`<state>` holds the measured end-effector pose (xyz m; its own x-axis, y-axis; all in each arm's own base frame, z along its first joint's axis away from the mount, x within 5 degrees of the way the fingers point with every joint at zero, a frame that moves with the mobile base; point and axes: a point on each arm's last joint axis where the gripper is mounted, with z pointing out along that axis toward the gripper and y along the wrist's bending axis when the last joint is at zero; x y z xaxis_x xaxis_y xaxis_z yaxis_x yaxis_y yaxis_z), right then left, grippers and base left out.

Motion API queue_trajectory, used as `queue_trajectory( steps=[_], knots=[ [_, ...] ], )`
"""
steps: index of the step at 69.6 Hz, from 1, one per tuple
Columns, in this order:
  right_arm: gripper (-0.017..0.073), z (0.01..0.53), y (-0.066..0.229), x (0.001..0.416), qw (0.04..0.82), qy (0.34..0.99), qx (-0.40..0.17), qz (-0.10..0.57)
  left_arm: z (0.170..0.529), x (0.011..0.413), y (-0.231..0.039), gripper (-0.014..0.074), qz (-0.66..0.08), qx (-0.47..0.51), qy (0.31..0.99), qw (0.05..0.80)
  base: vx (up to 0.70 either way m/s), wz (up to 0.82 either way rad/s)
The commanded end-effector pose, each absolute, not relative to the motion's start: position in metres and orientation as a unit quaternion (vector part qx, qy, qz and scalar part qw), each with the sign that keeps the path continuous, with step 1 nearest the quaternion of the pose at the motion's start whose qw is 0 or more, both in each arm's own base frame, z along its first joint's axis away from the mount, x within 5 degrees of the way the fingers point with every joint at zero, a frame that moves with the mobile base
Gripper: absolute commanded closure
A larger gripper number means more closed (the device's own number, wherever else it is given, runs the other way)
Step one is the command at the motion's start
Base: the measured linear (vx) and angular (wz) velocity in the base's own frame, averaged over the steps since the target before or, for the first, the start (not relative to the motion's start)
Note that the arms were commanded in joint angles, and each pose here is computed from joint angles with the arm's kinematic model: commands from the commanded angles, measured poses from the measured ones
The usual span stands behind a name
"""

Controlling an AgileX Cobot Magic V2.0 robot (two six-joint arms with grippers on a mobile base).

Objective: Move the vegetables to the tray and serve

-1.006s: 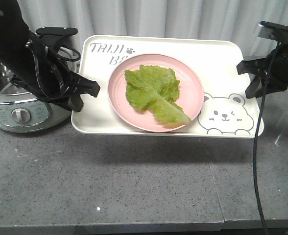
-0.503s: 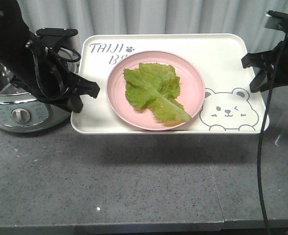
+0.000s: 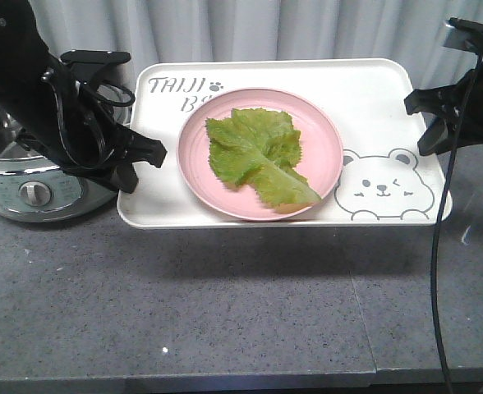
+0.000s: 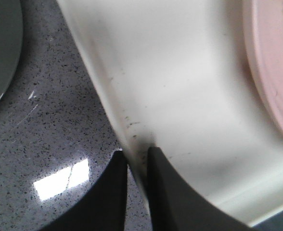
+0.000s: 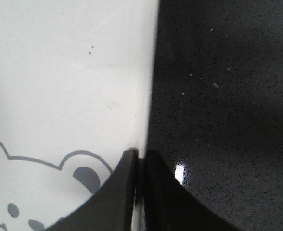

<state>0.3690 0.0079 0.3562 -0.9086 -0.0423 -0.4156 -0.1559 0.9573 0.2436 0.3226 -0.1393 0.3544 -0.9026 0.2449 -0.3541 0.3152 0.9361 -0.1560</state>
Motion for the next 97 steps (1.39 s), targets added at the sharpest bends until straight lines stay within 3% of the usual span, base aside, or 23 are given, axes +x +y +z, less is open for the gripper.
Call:
queue_trajectory(
  steps=[1,97],
  knots=[
    [0.0565,0.3859,0.0167,0.3540,0.242,0.953,-0.066,0.169,0.3828,0.3073,-0.1471,0.0599,-0.150,0.164,0.953,0.206,0.00,0.00],
    [0.0565,0.3859,0.0167,0.3540,0.242,0.953,-0.066,0.169,0.3828,0.3073,-0.1471,0.0599,-0.150,0.164,0.953,0.206,0.00,-0.02]
  ],
)
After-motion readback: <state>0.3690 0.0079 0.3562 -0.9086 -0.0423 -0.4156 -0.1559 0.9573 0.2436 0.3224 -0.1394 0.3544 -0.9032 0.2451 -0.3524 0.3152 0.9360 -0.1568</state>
